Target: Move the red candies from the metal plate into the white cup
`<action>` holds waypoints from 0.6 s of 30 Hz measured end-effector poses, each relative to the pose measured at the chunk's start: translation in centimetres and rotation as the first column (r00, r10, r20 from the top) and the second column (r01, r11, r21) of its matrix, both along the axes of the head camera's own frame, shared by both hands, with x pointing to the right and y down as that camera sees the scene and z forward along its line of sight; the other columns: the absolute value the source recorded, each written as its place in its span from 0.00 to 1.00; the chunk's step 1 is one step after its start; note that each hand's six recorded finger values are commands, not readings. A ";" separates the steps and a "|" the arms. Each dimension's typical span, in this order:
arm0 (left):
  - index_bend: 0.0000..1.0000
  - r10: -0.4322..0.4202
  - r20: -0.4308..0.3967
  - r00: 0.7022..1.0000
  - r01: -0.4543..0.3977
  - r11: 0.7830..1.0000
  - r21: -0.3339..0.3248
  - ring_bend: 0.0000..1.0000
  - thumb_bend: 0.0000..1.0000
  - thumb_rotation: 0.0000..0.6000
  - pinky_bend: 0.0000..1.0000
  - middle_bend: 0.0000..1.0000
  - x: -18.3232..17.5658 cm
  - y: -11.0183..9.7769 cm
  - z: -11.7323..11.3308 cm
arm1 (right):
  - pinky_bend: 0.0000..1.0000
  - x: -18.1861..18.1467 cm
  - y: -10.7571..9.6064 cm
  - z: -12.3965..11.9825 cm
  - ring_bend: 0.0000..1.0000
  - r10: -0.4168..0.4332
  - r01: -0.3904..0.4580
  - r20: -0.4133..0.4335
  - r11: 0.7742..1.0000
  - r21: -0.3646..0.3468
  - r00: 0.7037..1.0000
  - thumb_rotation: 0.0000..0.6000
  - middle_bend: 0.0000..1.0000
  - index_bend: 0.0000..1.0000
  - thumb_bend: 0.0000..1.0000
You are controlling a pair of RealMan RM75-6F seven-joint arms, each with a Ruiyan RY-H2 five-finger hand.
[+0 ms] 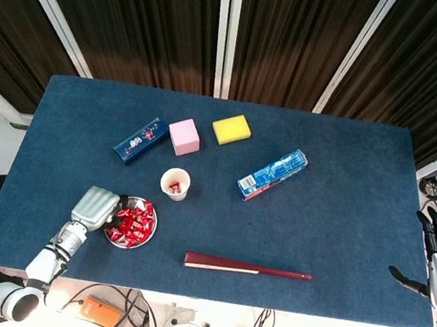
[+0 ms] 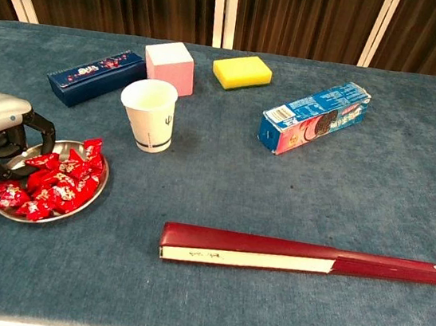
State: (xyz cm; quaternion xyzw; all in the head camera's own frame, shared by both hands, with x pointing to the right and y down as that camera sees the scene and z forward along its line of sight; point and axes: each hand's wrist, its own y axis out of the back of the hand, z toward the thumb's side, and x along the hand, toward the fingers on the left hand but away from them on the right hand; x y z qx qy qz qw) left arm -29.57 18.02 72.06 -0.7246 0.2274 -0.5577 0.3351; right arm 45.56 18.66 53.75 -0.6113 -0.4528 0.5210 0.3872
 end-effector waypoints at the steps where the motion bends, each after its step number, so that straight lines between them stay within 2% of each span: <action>1: 0.55 -0.003 -0.006 1.000 0.003 1.000 0.002 0.84 0.41 1.00 0.72 0.92 0.0 0.0 -0.1 | 0.00 0.0 0.0 0.0 0.00 0.000 0.000 0.000 1.000 0.001 1.000 1.00 0.00 0.00 0.12; 8: 0.55 -0.029 -0.084 0.996 0.034 0.998 0.055 0.84 0.41 1.00 0.72 0.92 0.9 -1.4 -2.4 | 0.00 0.0 0.1 -0.2 0.00 -0.001 0.001 -0.001 1.000 0.008 1.000 1.00 0.00 0.00 0.12; 15: 0.55 -0.028 -0.228 0.973 0.061 0.988 0.142 0.85 0.41 1.00 0.72 0.93 4.1 -5.6 -5.9 | 0.00 0.0 0.3 -0.5 0.00 0.005 -0.005 -0.005 1.000 0.013 1.000 1.00 0.00 0.00 0.12; 18: 0.55 -0.010 -0.268 0.963 0.049 0.989 0.139 0.85 0.41 1.00 0.72 0.93 6.0 -6.9 -6.3 | 0.00 0.1 0.5 -0.6 0.00 0.007 -0.007 -0.008 1.000 0.014 1.000 1.00 0.00 0.00 0.12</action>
